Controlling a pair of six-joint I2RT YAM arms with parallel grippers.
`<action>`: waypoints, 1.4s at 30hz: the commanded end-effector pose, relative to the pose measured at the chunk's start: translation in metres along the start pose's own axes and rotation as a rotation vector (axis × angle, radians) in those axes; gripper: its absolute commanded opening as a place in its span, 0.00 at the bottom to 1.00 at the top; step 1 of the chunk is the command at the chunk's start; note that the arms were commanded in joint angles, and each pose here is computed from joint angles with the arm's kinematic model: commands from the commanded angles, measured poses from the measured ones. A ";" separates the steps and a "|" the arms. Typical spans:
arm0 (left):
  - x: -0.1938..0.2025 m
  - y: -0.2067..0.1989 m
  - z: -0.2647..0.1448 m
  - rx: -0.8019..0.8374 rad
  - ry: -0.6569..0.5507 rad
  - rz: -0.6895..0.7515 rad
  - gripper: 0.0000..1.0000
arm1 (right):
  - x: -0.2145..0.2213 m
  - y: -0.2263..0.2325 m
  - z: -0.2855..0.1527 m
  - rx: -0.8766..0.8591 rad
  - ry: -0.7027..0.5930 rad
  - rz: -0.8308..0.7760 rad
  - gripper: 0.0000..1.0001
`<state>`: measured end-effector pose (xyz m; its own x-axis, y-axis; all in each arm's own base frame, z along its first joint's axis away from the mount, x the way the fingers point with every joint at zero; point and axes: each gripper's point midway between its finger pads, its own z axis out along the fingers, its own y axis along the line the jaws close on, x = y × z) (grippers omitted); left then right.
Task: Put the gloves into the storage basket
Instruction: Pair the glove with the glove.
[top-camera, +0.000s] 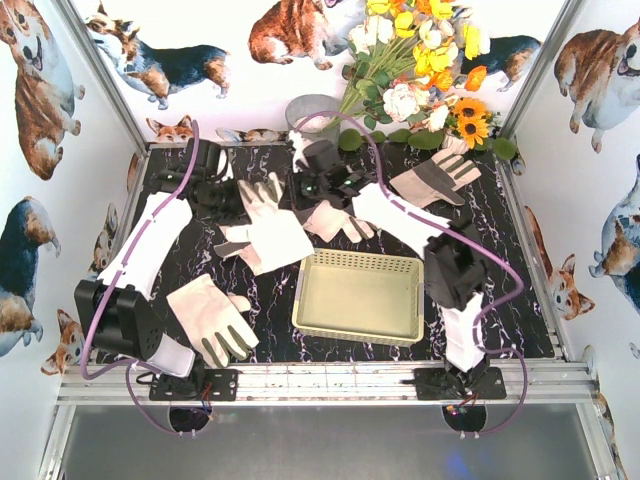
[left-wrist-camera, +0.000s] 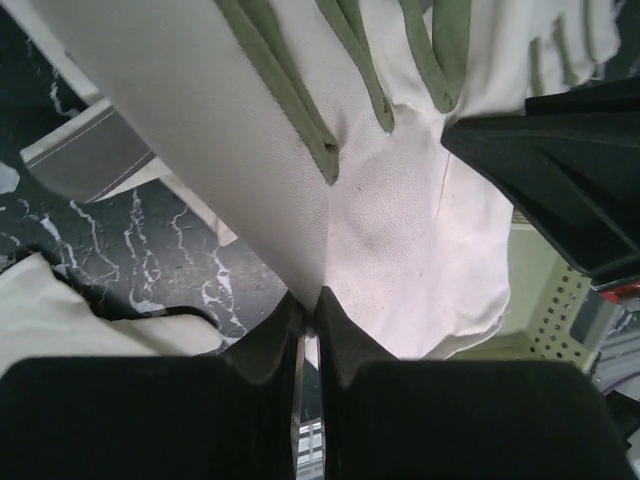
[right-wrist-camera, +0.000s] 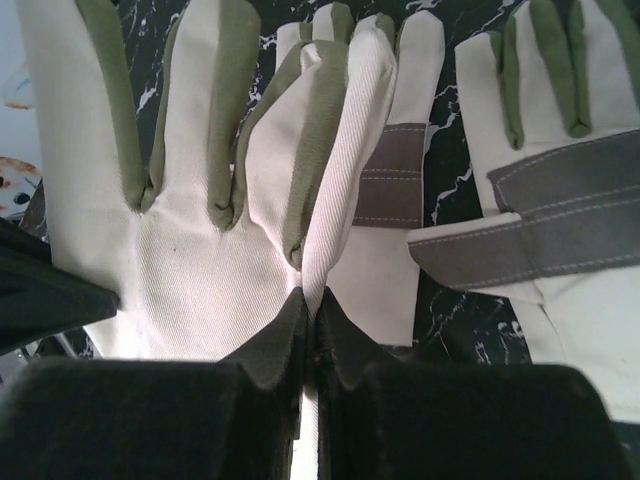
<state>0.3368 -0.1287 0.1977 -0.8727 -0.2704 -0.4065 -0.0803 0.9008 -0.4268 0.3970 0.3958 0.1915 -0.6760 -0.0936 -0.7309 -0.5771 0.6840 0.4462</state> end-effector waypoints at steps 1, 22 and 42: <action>-0.003 0.026 0.007 -0.058 -0.036 -0.023 0.00 | -0.028 0.006 0.021 -0.025 -0.085 -0.019 0.00; -0.009 0.103 0.066 -0.205 -0.044 -0.126 0.00 | -0.006 -0.020 0.109 -0.019 -0.048 0.041 0.00; -0.014 0.125 0.100 -0.189 0.026 -0.152 0.00 | -0.006 -0.034 0.140 -0.003 -0.079 0.041 0.00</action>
<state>0.3772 -0.0587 0.0677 -0.8600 -0.4047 -0.3109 -0.2987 0.8931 -0.3365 0.4540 0.4682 0.0781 -0.7416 -0.0765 -0.6665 -0.5239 0.6865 0.5042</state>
